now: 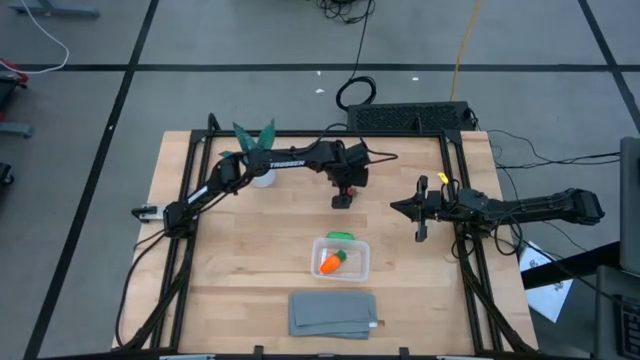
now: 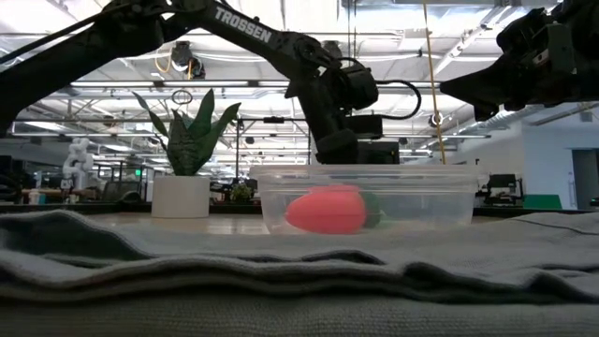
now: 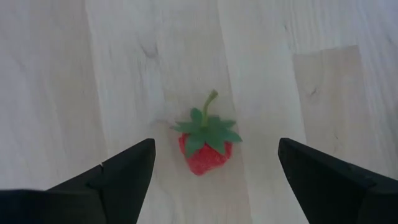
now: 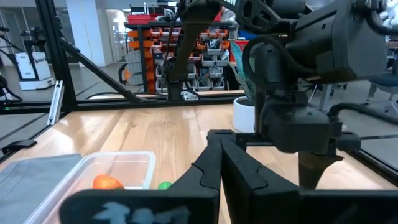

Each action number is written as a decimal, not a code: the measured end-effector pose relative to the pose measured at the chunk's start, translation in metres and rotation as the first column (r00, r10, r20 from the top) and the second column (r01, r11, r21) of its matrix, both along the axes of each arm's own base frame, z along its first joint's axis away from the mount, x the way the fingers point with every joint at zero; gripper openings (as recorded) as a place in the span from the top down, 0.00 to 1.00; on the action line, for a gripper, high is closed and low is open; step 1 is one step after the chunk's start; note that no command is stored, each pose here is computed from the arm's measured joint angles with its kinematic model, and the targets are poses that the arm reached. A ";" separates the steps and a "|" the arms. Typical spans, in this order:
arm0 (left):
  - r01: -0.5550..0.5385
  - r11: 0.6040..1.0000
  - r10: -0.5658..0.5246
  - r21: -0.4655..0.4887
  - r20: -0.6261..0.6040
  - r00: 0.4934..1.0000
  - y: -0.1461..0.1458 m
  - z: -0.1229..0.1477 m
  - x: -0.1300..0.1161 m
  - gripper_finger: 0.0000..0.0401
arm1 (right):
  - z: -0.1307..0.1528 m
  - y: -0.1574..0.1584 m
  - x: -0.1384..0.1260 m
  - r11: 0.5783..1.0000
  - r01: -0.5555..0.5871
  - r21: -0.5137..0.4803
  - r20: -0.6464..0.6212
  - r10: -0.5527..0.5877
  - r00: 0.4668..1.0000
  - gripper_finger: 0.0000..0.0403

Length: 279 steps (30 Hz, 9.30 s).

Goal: Pick and placing Produce into tupperware
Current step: Put the strawberry into the transparent bin, then adjust the transparent bin

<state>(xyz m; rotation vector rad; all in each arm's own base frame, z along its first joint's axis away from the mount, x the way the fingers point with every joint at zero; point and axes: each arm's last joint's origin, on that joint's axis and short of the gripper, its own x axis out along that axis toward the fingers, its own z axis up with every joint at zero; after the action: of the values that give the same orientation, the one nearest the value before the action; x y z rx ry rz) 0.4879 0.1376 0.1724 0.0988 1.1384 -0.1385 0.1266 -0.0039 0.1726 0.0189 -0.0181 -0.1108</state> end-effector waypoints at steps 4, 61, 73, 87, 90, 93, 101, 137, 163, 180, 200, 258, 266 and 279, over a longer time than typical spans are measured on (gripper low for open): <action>-0.007 1.000 0.007 -0.003 0.003 1.000 0.000 -0.008 0.000 0.14 | 0.000 0.000 0.000 1.000 0.000 0.000 0.000 0.000 1.000 1.00; -0.064 0.993 0.060 0.096 0.043 0.997 0.004 -0.009 -0.005 0.64 | 0.001 0.000 0.000 1.000 0.000 -0.004 0.007 0.000 1.000 1.00; -0.044 0.994 0.033 0.098 0.112 0.993 -0.012 0.047 -0.017 0.65 | 0.001 0.000 0.000 1.000 0.000 -0.004 0.014 0.000 1.000 1.00; -0.010 0.997 -0.006 0.075 0.220 0.975 -0.033 0.132 -0.053 0.64 | 0.002 0.000 0.000 1.000 -0.001 0.000 0.026 0.001 1.000 1.00; -0.012 0.997 -0.004 0.073 0.217 0.976 -0.035 0.146 -0.064 0.65 | 0.002 0.000 0.000 1.000 -0.001 0.000 0.025 0.001 1.000 1.00; -0.012 0.997 -0.003 0.070 0.206 0.978 -0.037 0.155 -0.073 0.64 | 0.002 0.000 0.000 1.000 -0.001 0.000 0.025 0.001 1.000 1.00; -0.003 0.999 -0.005 0.041 0.187 0.982 -0.042 0.171 -0.090 0.64 | 0.002 0.000 0.000 1.000 -0.001 0.000 0.025 0.001 1.000 1.00; 0.126 0.982 -0.107 -0.143 0.139 0.985 -0.099 0.120 -0.082 0.64 | 0.002 0.000 0.000 1.000 -0.001 0.004 0.026 0.001 1.000 1.00; 0.221 0.971 -0.200 -0.086 0.206 0.958 -0.169 0.034 -0.083 0.64 | 0.002 0.000 0.000 1.000 -0.002 0.014 0.027 0.001 1.000 1.00; 0.248 0.966 -0.228 -0.067 0.222 0.948 -0.181 0.012 -0.090 0.64 | 0.002 0.000 0.000 1.000 -0.002 0.015 0.027 0.002 1.000 1.00; 0.310 0.950 -0.293 -0.041 0.234 0.927 -0.193 0.012 -0.091 0.64 | 0.002 0.000 0.000 1.000 -0.002 0.015 0.027 0.001 1.000 1.00; 0.270 0.962 -0.258 -0.045 0.183 0.949 -0.192 -0.009 -0.086 0.44 | 0.002 0.000 0.001 1.000 -0.002 0.022 0.023 0.001 1.000 1.00; 0.313 0.950 -0.305 -0.012 0.194 0.932 -0.192 -0.002 -0.088 0.43 | 0.002 0.000 0.001 1.000 -0.002 0.022 0.023 0.002 1.000 1.00; 0.205 0.968 -0.239 0.145 0.277 0.931 -0.181 0.084 -0.127 0.67 | 0.002 0.000 0.001 1.000 -0.002 0.022 0.021 0.001 1.000 1.00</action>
<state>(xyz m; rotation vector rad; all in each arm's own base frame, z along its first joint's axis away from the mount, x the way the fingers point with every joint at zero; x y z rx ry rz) 0.3607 -0.0436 0.2563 0.3409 0.8351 -0.2521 0.1273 -0.0038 0.1743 0.0419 -0.0375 -0.1091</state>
